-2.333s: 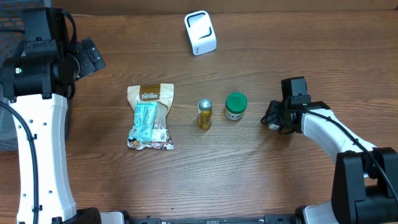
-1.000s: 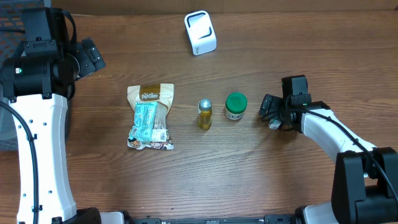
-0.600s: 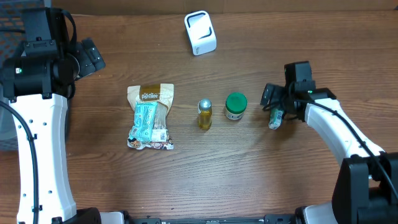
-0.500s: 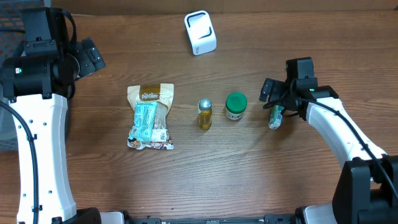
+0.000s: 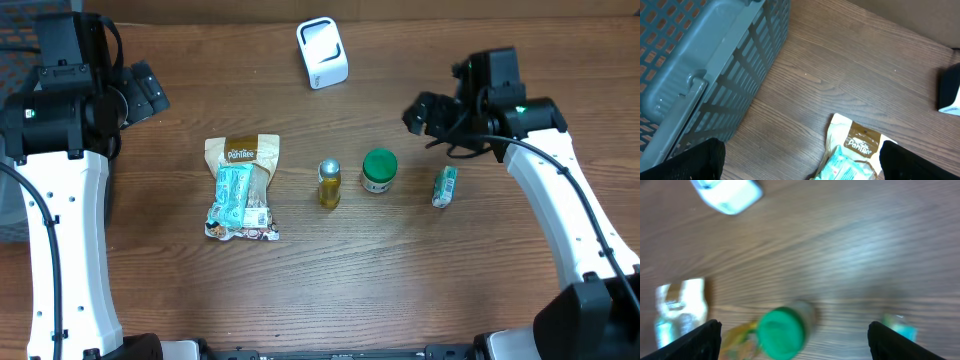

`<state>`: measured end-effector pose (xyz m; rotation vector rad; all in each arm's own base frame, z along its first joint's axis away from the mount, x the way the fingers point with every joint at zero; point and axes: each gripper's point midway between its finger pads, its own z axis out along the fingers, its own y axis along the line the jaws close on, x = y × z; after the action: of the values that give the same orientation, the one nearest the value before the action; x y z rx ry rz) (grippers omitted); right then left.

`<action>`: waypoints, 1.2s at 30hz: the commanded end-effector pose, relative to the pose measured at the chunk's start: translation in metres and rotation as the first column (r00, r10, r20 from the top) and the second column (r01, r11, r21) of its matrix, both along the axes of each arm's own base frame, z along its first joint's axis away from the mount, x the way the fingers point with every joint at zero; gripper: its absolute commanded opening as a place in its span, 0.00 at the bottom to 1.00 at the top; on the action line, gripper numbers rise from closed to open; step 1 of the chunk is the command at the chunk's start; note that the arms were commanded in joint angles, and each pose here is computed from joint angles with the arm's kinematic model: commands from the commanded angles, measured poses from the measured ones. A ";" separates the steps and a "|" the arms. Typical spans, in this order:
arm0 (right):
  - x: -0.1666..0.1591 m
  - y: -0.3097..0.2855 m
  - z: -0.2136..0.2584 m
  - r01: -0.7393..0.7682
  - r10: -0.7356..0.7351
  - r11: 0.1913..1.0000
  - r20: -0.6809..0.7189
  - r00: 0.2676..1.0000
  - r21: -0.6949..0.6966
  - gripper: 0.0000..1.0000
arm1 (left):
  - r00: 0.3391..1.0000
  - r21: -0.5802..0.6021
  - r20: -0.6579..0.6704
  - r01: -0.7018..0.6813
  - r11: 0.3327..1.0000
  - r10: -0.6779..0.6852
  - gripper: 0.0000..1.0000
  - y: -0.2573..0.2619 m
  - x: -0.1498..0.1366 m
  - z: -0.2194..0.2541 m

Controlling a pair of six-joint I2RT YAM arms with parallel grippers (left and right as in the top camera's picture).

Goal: Scan the item barcode
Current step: 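Raise the right gripper and move it left over the Vim bottle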

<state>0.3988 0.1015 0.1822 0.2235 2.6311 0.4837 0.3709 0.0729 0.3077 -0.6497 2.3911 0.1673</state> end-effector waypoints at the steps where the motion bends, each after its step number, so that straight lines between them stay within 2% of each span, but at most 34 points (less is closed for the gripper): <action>1: -0.006 0.045 0.035 -0.116 0.113 0.992 0.070 0.991 0.047 0.90 | 1.000 0.012 0.002 -0.013 1.000 0.013 0.99 0.003 0.000 0.001; 5: -0.017 0.087 0.037 -0.204 0.204 0.979 0.109 0.973 -0.015 0.90 | 1.000 0.012 0.002 -0.013 1.000 0.013 0.99 0.003 0.000 0.001; 13: -0.031 0.138 0.022 -0.238 0.269 0.952 0.150 0.952 -0.194 0.91 | 1.000 0.012 0.002 -0.013 1.000 0.013 0.99 0.003 0.000 0.001; 21: -0.044 0.166 -0.024 -0.304 0.319 0.927 0.039 0.947 -0.220 0.91 | 1.000 0.012 0.002 -0.013 1.000 0.013 1.00 0.003 0.000 0.001; 26: -0.050 0.167 -0.050 -0.293 0.292 0.929 -0.042 0.956 -0.228 0.91 | 1.000 0.012 0.002 -0.013 1.000 0.013 1.00 0.003 0.000 0.001; 33: -0.057 0.161 -0.057 -0.298 0.286 0.924 -0.081 0.955 -0.240 0.90 | 1.000 0.012 0.002 -0.013 1.000 0.013 0.99 0.003 0.000 0.001; 36: -0.061 0.158 -0.061 -0.302 0.285 0.921 -0.103 0.953 -0.247 0.84 | 1.000 0.012 0.002 -0.013 1.000 0.013 1.00 0.003 0.000 0.001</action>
<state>0.3385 0.2607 0.1178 -0.2628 2.7742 0.2337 0.3709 0.0729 0.3077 -0.6497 2.3911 0.1673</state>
